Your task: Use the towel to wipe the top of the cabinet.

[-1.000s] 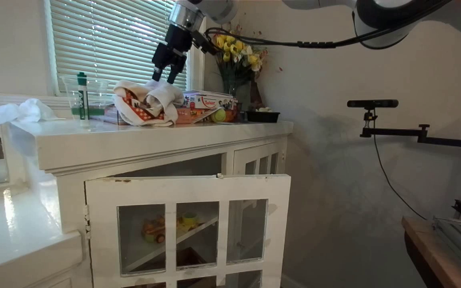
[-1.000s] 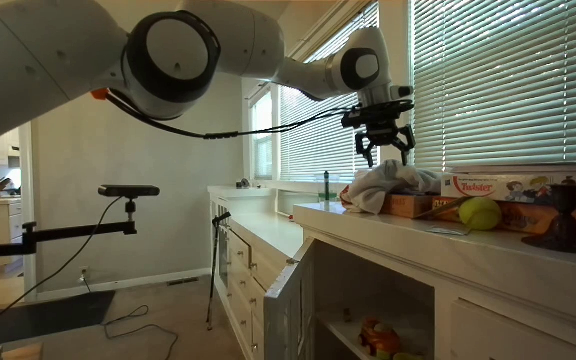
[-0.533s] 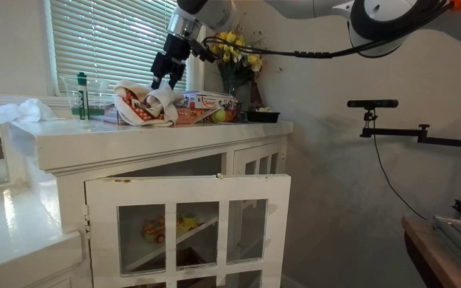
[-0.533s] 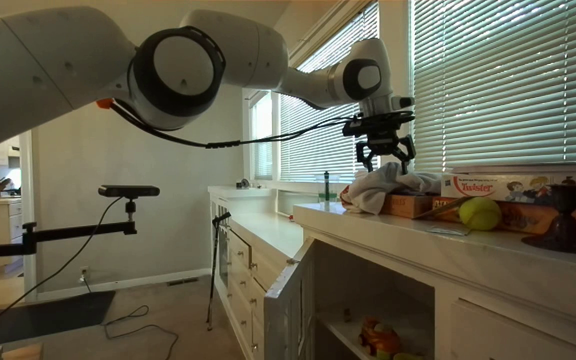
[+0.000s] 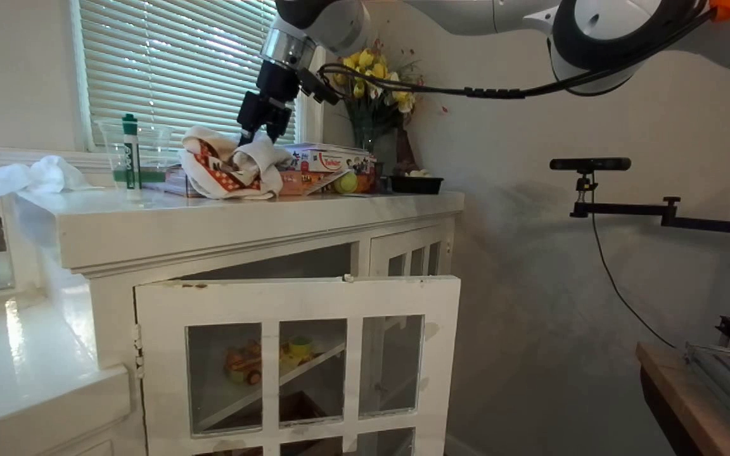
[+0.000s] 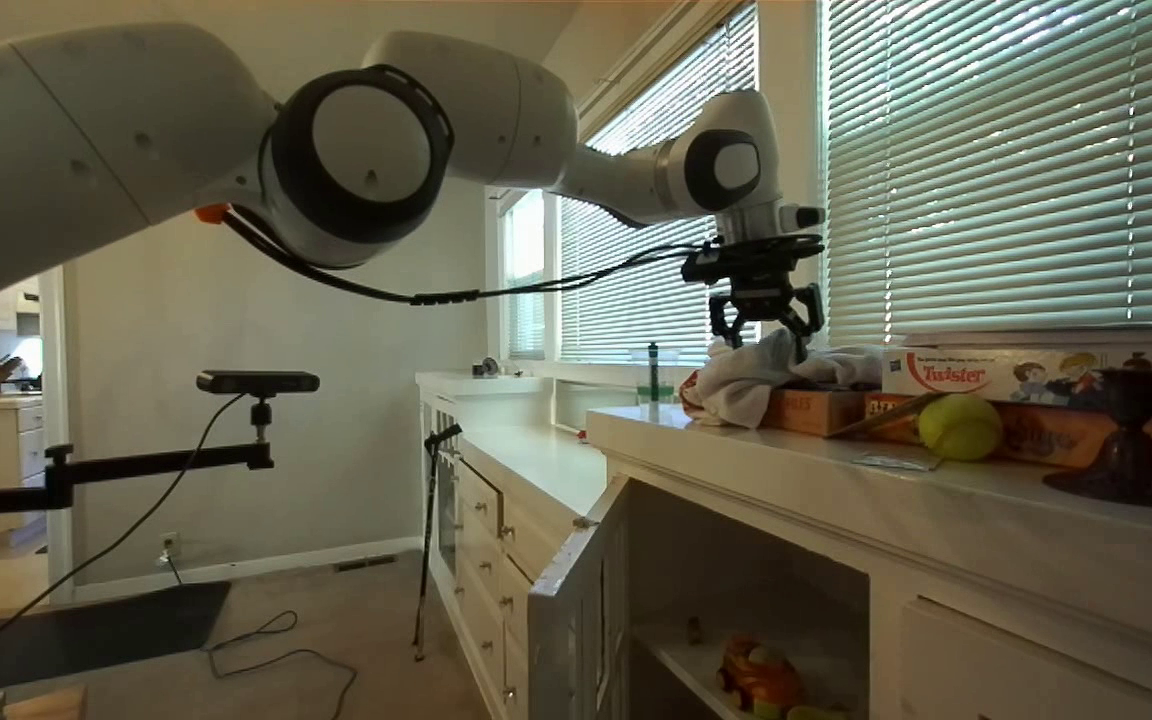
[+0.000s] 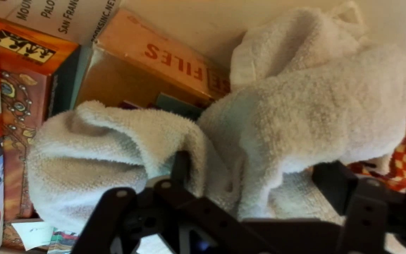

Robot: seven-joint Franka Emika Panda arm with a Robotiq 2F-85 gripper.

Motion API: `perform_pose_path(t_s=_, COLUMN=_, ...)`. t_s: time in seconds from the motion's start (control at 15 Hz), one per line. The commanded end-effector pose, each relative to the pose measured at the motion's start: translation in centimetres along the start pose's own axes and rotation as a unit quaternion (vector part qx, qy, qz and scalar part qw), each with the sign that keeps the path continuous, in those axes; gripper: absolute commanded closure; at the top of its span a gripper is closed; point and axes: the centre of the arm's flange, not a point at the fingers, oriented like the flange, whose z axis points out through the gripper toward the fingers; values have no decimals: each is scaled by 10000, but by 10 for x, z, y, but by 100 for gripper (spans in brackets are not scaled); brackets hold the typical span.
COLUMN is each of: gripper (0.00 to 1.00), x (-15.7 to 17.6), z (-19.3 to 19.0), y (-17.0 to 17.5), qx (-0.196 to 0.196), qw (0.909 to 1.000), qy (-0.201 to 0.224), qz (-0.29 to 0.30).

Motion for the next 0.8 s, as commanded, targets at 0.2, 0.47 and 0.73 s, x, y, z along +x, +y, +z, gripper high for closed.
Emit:
perform_pose_path(t_s=0.2, gripper=61, x=58, z=0, y=13, qx=-2, qw=9999, qy=58, qz=143)
perform_pose_path(t_s=0.47, gripper=89, x=58, z=0, y=13, qx=21, qw=9998, qy=72, qz=186)
perform_pose_path(t_s=0.73, gripper=96, x=59, z=-3, y=14, qx=7, qw=9996, qy=74, qz=285)
